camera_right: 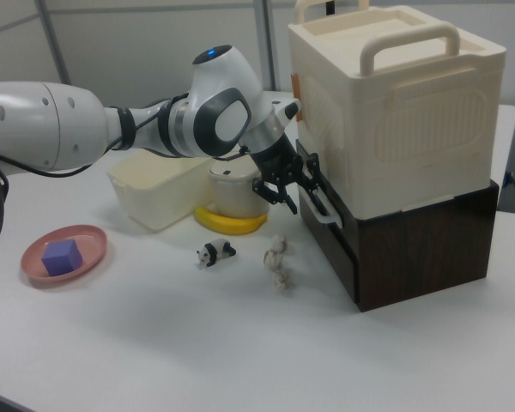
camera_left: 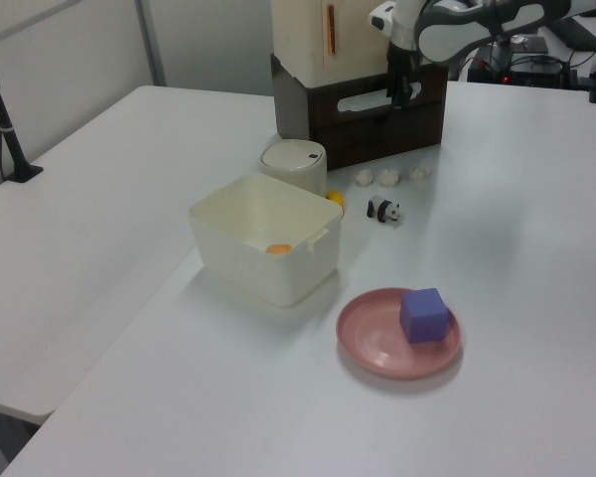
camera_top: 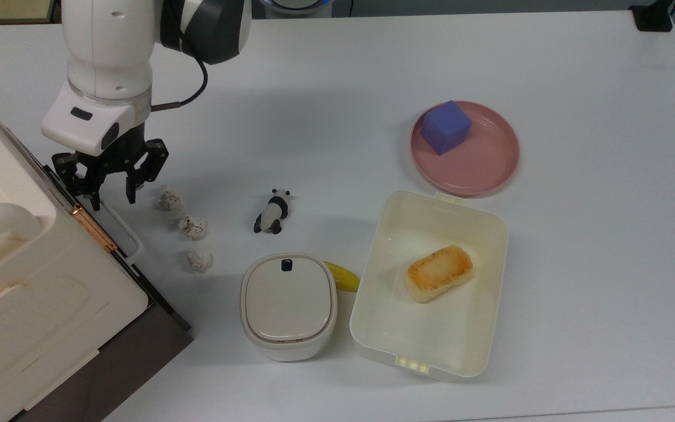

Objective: Slide open the drawer
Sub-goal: 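Pull the drawer handle outward away from the wooden unit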

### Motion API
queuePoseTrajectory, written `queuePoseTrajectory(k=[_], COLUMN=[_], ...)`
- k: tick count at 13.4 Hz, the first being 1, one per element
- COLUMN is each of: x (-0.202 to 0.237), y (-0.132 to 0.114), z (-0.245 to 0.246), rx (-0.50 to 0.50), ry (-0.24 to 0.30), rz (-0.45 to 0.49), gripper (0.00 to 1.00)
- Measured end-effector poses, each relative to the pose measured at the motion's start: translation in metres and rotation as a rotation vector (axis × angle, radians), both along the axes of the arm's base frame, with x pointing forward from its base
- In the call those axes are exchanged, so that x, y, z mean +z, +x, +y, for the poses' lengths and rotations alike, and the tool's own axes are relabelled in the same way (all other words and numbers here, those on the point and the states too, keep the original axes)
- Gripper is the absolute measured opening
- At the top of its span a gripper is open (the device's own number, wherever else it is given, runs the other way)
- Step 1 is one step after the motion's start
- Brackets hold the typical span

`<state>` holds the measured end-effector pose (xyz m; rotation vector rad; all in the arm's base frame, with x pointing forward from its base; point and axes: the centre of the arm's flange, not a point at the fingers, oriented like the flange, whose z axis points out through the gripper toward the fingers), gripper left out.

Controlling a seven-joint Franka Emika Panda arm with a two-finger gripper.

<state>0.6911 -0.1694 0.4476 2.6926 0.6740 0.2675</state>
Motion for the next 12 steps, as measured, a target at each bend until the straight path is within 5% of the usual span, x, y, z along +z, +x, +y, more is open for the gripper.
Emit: queuePoseTrajectory(k=[8,12], x=[0.0,0.004], y=[0.001,-0.009], z=[0.008,0.037], rx=[0.035,0.148], ry=[-0.032,-0.037], rz=[0.013,0.162], gripper=[0.3,0.3])
